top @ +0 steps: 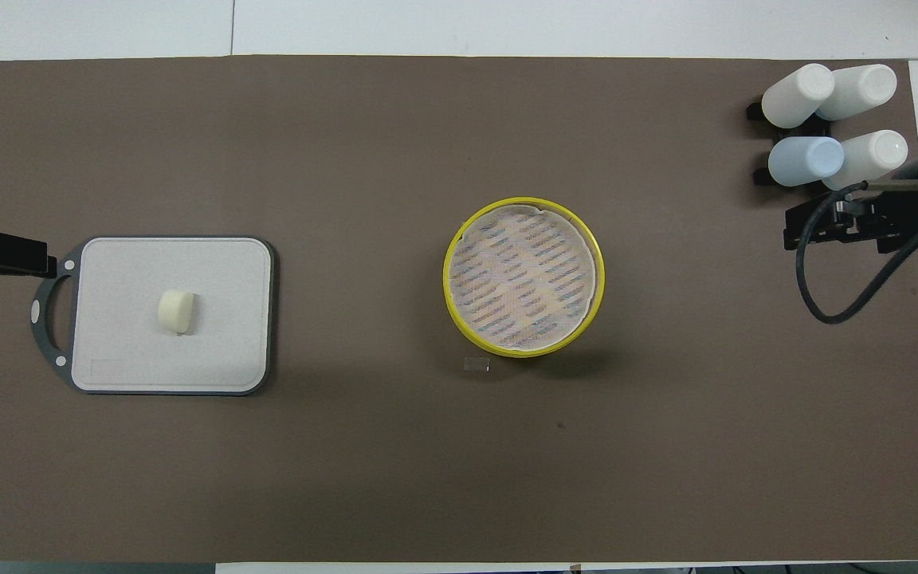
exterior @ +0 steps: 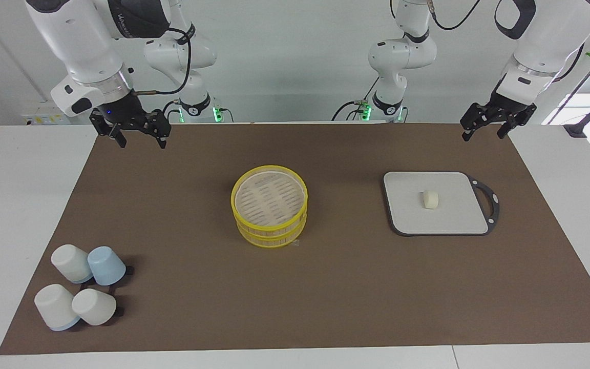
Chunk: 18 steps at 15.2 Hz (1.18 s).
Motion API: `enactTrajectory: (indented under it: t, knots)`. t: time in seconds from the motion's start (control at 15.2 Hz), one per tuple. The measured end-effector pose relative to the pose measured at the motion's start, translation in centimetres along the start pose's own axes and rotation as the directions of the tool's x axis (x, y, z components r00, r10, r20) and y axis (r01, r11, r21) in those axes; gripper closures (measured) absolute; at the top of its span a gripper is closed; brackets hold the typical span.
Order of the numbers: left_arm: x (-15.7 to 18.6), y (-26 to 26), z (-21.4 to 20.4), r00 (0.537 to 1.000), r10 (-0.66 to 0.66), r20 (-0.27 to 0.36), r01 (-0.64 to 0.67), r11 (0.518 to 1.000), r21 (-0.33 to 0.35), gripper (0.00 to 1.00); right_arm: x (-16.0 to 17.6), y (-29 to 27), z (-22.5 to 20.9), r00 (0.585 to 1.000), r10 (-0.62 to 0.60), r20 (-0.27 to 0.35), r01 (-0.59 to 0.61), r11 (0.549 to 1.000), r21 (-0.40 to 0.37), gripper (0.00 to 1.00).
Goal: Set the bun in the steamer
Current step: 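Lift the lid with the right gripper while the left gripper grasps the bun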
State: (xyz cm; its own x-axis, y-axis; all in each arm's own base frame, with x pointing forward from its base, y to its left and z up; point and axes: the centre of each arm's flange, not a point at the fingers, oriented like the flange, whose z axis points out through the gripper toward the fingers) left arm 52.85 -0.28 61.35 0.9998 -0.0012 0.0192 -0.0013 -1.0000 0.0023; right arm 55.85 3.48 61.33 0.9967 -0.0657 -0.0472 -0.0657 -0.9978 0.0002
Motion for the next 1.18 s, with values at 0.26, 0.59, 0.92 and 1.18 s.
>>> enactTrajectory:
  t: [0.26,0.59,0.92,1.18]
  knots:
    - [0.0,0.0,0.0,1.000,0.000,0.000,0.000,1.000,-0.001,0.00,0.0,-0.2,0.0,1.000,-0.004,0.000,0.004,1.000,0.000,0.00]
    - [0.0,0.2,0.0,1.000,0.002,-0.001,-0.002,1.000,-0.002,0.00,0.0,-2.9,0.4,0.999,-0.046,0.003,0.046,0.999,-0.001,0.00]
    - [0.0,0.3,0.0,1.000,0.004,0.001,-0.004,1.000,-0.003,0.00,1.5,-19.6,1.7,1.000,-0.003,0.022,0.003,1.000,-0.023,0.00]
    - [-0.4,0.7,1.6,1.000,0.010,0.008,-0.010,1.000,-0.002,0.00,2.5,-31.9,7.8,1.000,-0.004,-0.025,0.003,0.999,-0.032,0.00]
